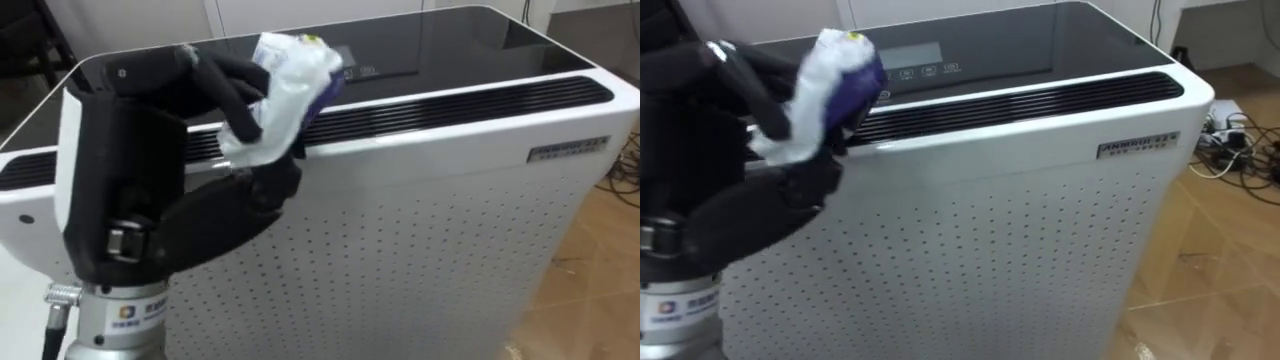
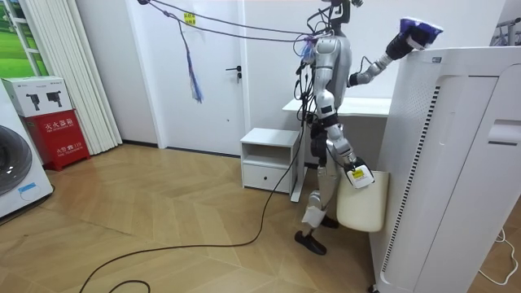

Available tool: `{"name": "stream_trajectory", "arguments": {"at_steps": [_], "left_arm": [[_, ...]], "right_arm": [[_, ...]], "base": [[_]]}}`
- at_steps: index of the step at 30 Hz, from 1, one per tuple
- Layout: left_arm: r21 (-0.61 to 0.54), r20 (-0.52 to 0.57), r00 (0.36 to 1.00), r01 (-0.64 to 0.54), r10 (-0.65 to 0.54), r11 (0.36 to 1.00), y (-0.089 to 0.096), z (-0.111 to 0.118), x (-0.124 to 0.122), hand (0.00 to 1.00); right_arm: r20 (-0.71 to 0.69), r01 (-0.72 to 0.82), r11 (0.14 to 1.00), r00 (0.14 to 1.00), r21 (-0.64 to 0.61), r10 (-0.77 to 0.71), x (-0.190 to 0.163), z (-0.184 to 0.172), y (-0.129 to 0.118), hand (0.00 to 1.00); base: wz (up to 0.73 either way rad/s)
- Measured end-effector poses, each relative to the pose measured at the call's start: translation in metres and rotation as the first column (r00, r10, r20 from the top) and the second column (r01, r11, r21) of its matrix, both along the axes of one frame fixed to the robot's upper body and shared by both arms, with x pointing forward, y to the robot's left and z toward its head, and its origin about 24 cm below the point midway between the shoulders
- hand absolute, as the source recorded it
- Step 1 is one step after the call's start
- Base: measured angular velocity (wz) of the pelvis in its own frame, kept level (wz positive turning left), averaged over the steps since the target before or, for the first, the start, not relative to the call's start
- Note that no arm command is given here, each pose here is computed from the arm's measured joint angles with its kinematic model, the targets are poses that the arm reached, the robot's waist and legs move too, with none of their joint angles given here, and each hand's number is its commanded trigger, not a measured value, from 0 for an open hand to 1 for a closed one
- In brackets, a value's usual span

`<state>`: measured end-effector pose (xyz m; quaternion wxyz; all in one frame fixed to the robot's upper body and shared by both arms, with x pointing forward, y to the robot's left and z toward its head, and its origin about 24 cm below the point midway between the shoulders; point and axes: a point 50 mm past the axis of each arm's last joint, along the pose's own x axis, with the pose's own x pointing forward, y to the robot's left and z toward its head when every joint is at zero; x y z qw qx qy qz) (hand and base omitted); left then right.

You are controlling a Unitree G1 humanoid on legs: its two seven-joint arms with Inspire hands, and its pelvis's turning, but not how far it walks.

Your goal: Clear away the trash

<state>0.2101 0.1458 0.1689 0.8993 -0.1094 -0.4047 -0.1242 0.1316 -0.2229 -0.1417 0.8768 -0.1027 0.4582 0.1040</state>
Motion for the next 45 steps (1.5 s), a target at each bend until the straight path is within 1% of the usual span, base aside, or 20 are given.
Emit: {"name": "stream_trajectory", "arguments": {"at_steps": [2,3,5,6,8,9,11,12,14,15,17,20,25,31,33,35,36,38,41,45], "left_arm": [[-0.029,-0.032,0.986,0.162,-0.163,0.986,-0.007,-0.005,0.0,1.0],[-0.034,-0.041,0.979,0.197,-0.198,0.98,-0.009,-0.006,-0.001,1.0],[-0.068,-0.098,0.917,0.381,-0.386,0.922,-0.025,-0.014,-0.004,1.0],[-0.066,-0.113,0.898,0.421,-0.426,0.905,-0.029,-0.016,-0.004,1.0],[-0.066,-0.219,0.805,0.552,-0.552,0.831,-0.041,-0.03,-0.003,1.0],[-0.069,-0.247,0.783,0.574,-0.571,0.816,-0.043,-0.034,-0.003,1.0],[-0.083,-0.3,0.714,0.641,-0.632,0.763,-0.047,-0.041,-0.003,1.0],[-0.086,-0.302,0.701,0.655,-0.646,0.751,-0.048,-0.041,-0.003,1.0],[-0.1,-0.293,0.654,0.704,-0.697,0.703,-0.051,-0.04,-0.003,1.0],[-0.096,-0.288,0.647,0.713,-0.706,0.694,-0.052,-0.039,-0.003,1.0],[-0.103,-0.257,0.616,0.749,-0.745,0.655,-0.057,-0.032,0.0,1.0],[-0.092,-0.233,0.594,0.775,-0.77,0.626,-0.062,-0.025,0.003,1.0],[-0.089,-0.237,0.564,0.798,-0.791,0.596,-0.066,-0.026,0.002,1.0],[-0.036,-0.229,0.547,0.821,-0.805,0.569,-0.059,-0.027,0.002,1.0],[-0.038,-0.247,0.536,0.827,-0.807,0.561,-0.057,-0.033,0.001,1.0],[-0.032,-0.305,0.528,0.826,-0.793,0.563,-0.053,-0.046,0.001,1.0],[-0.026,-0.327,0.532,0.821,-0.781,0.571,-0.052,-0.051,0.001,1.0],[0.0,-0.422,0.542,0.802,-0.727,0.597,-0.05,-0.07,0.002,1.0],[0.039,-0.502,0.551,0.784,-0.667,0.619,-0.049,-0.086,0.004,1.0],[0.049,-0.551,0.543,0.779,-0.633,0.626,-0.047,-0.098,0.005,1.0]], "right_arm": [[-0.008,-0.001,1.0,1.0,0.003,0.001,0.003,0.0,0.001,1.0],[-0.009,0.0,1.0,1.0,0.003,0.0,0.004,0.0,0.001,1.0],[0.001,-0.003,1.0,1.0,0.007,0.003,0.006,0.001,0.003,1.0],[0.003,-0.004,1.0,1.0,0.008,0.004,0.007,0.002,0.004,1.0],[0.011,-0.006,1.0,1.0,0.012,0.006,0.012,0.003,0.006,1.0],[0.016,-0.008,1.0,1.0,0.013,0.008,0.014,0.004,0.007,1.0],[0.019,-0.011,1.0,1.0,0.02,0.011,0.016,0.005,0.009,1.0],[0.015,-0.01,1.0,1.0,0.02,0.01,0.016,0.004,0.009,1.0],[-0.002,-0.006,1.0,1.0,0.014,0.006,0.014,0.003,0.008,1.0],[-0.007,-0.005,1.0,1.0,0.013,0.005,0.014,0.003,0.008,1.0],[-0.013,-0.01,1.0,1.0,0.014,0.011,0.014,0.003,0.009,1.0],[-0.021,-0.014,1.0,1.0,0.015,0.014,0.015,0.002,0.011,1.0],[-0.025,-0.023,1.0,0.999,0.015,0.024,0.02,0.003,0.015,1.0],[-0.028,-0.026,0.999,0.999,0.027,0.027,0.021,0.003,0.018,1.0],[-0.028,-0.025,0.999,0.999,0.027,0.026,0.021,0.003,0.018,1.0],[-0.029,-0.024,0.999,0.999,0.027,0.024,0.021,0.003,0.018,1.0],[-0.029,-0.023,0.999,0.999,0.025,0.023,0.021,0.003,0.018,1.0],[-0.036,-0.016,1.0,0.999,0.015,0.016,0.019,0.002,0.016,1.0],[-0.036,-0.011,1.0,0.999,0.006,0.011,0.019,0.002,0.015,1.0],[-0.024,-0.009,1.0,1.0,-0.001,0.009,0.021,0.003,0.014,1.0]], "base": [[0.0],[-0.05],[-0.06],[-0.03],[-0.04],[-0.11],[-0.17],[-0.13],[-0.15],[-0.17],[-0.09],[-0.01],[-0.03],[0.01],[0.0],[0.06],[0.08],[0.09],[0.03],[0.01]]}}
